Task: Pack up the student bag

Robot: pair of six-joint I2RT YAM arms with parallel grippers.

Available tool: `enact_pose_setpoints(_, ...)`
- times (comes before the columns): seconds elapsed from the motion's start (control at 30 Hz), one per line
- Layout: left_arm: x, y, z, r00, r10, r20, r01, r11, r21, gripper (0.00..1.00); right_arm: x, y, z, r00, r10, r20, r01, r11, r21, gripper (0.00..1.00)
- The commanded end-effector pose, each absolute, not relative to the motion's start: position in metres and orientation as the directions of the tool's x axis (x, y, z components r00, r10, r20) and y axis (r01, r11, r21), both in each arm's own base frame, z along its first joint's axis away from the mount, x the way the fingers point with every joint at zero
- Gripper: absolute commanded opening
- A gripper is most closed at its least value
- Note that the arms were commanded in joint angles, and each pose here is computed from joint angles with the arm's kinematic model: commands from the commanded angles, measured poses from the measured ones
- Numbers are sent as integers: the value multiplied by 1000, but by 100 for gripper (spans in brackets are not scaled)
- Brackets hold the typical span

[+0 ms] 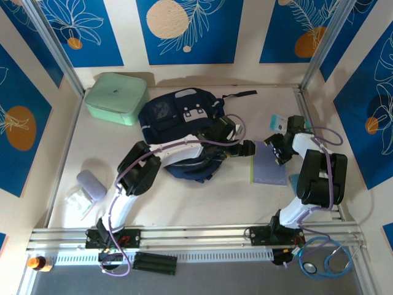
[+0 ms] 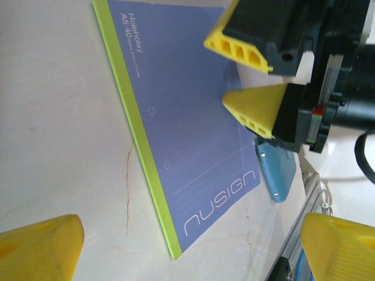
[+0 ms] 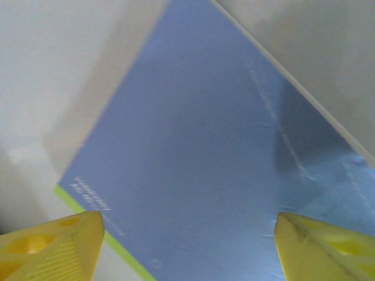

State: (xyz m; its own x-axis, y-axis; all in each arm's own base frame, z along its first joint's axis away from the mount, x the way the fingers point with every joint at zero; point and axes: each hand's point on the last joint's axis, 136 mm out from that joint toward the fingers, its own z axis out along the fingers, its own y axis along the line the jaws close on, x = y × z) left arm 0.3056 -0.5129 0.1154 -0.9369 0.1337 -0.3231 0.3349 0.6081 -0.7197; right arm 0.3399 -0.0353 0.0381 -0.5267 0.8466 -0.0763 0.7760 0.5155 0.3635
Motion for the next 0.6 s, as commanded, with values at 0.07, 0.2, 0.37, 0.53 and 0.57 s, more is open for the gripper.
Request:
enact_pose_setpoints(0.07, 302, -518, 97, -932, 185, -311, 351, 670, -654, 93, 321, -25, 20, -557, 830, -4, 786, 529, 321, 77)
enact_pose_setpoints(0.2, 304, -516, 73, -944, 186, -273, 320, 720, -616, 85, 311, -4, 12, -574, 816, 72, 783, 521, 341, 76)
enact_pose_setpoints(0.37, 305, -509, 51, -952, 184, -243, 294, 767, -570, 72, 300, 25, 10, -602, 785, 143, 767, 520, 376, 76)
enact_pose_setpoints(0.53, 311, -496, 35, -962, 150, -229, 250, 821, -513, 66, 291, 42, 13, -612, 771, 173, 760, 515, 396, 75)
enact_pose_setpoints(0.57, 311, -495, 33, -964, 143, -226, 243, 824, -512, 63, 290, 44, 14, -612, 771, 176, 761, 514, 396, 75)
